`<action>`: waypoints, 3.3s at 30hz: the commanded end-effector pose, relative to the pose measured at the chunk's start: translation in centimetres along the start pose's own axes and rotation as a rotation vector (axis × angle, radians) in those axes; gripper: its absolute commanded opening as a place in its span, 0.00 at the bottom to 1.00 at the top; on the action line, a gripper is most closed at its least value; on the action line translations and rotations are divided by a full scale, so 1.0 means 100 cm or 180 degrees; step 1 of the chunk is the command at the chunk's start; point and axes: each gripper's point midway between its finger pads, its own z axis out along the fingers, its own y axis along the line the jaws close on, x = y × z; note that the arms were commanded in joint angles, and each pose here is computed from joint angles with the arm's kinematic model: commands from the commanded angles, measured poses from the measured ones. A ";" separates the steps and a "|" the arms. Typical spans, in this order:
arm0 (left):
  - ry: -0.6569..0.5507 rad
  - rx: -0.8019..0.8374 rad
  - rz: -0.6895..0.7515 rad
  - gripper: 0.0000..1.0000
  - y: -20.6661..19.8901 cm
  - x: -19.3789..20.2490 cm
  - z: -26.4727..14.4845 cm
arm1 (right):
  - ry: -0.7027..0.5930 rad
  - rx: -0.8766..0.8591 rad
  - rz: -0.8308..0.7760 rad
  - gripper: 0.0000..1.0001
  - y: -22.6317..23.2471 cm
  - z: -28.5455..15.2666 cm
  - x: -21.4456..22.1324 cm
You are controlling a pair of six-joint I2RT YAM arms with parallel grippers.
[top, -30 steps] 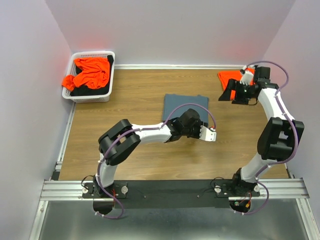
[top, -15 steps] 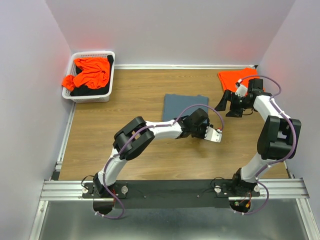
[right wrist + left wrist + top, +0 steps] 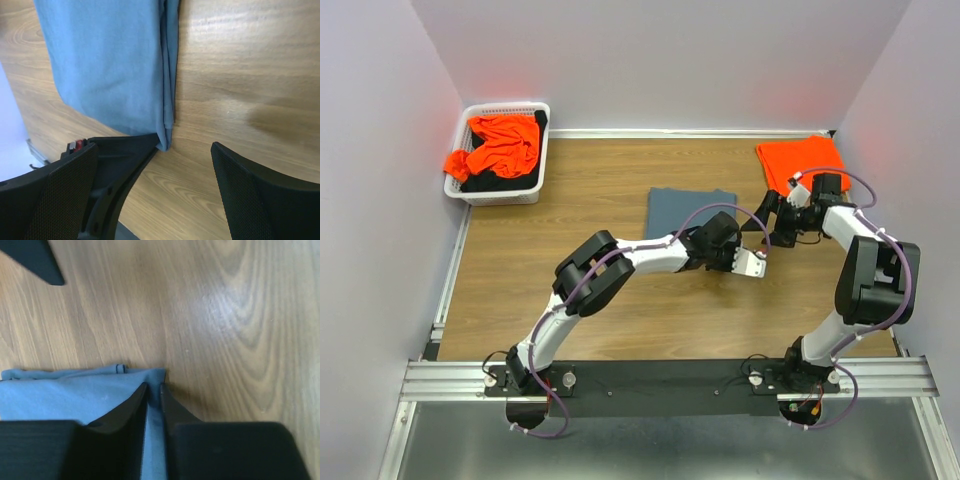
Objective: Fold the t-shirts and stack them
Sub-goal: Neatly place the folded tshirt to the corner
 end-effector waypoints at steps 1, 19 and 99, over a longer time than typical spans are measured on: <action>0.0069 0.0136 -0.0148 0.12 -0.008 0.012 0.001 | -0.0162 -0.0223 0.0136 1.00 0.010 0.004 -0.003; -0.0631 0.0028 -0.0497 0.00 0.032 -0.054 -0.039 | -0.0695 -0.0596 0.1024 1.00 0.001 0.042 0.011; -0.0618 -0.0074 -0.1686 0.83 0.005 0.011 -0.177 | -0.1453 0.1316 -0.2741 0.00 0.032 -0.022 -0.314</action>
